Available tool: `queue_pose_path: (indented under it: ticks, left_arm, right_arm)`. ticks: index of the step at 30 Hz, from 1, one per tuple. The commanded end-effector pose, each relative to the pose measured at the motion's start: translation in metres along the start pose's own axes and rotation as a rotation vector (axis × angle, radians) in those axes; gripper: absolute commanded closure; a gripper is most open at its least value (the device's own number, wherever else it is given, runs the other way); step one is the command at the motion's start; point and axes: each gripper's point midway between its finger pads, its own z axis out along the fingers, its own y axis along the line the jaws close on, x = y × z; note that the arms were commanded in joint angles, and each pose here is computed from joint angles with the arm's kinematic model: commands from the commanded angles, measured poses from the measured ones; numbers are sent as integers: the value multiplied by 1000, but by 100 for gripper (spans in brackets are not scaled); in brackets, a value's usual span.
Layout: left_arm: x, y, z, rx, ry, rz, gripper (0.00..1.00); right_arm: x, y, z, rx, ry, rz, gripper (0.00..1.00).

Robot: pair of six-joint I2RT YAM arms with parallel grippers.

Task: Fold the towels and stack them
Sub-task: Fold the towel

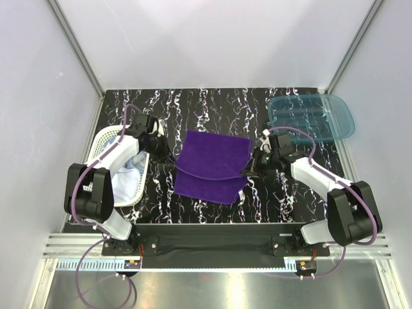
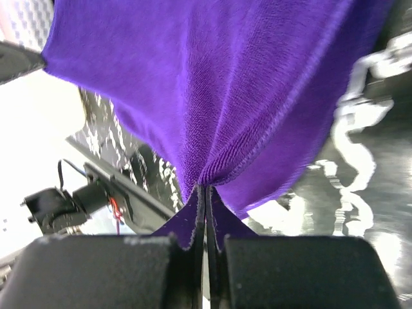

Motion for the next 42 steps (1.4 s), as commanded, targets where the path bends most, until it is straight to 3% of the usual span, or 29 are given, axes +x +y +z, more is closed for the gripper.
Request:
queue_pose_path:
  ticks: [1, 19, 28, 34, 38, 42]
  left_arm:
    - [8, 9, -7, -55, -28, 54, 100]
    - [46, 25, 6, -138, 19, 64, 100]
    - [58, 4, 9, 20, 6, 4, 100]
    - [56, 4, 9, 2, 0, 5, 100]
    - [47, -25, -15, 86, -54, -2, 100]
    - [65, -44, -24, 116, -46, 27, 100]
  right_arm:
    - [8, 17, 3, -32, -22, -26, 100]
    - [55, -52, 9, 182, -8, 117, 100]
    - [61, -71, -8, 311, -10, 122, 100]
    - [35, -13, -8, 94, -30, 71, 100]
    - [27, 28, -18, -23, -29, 57, 100]
    - [45, 27, -27, -9, -8, 69, 100]
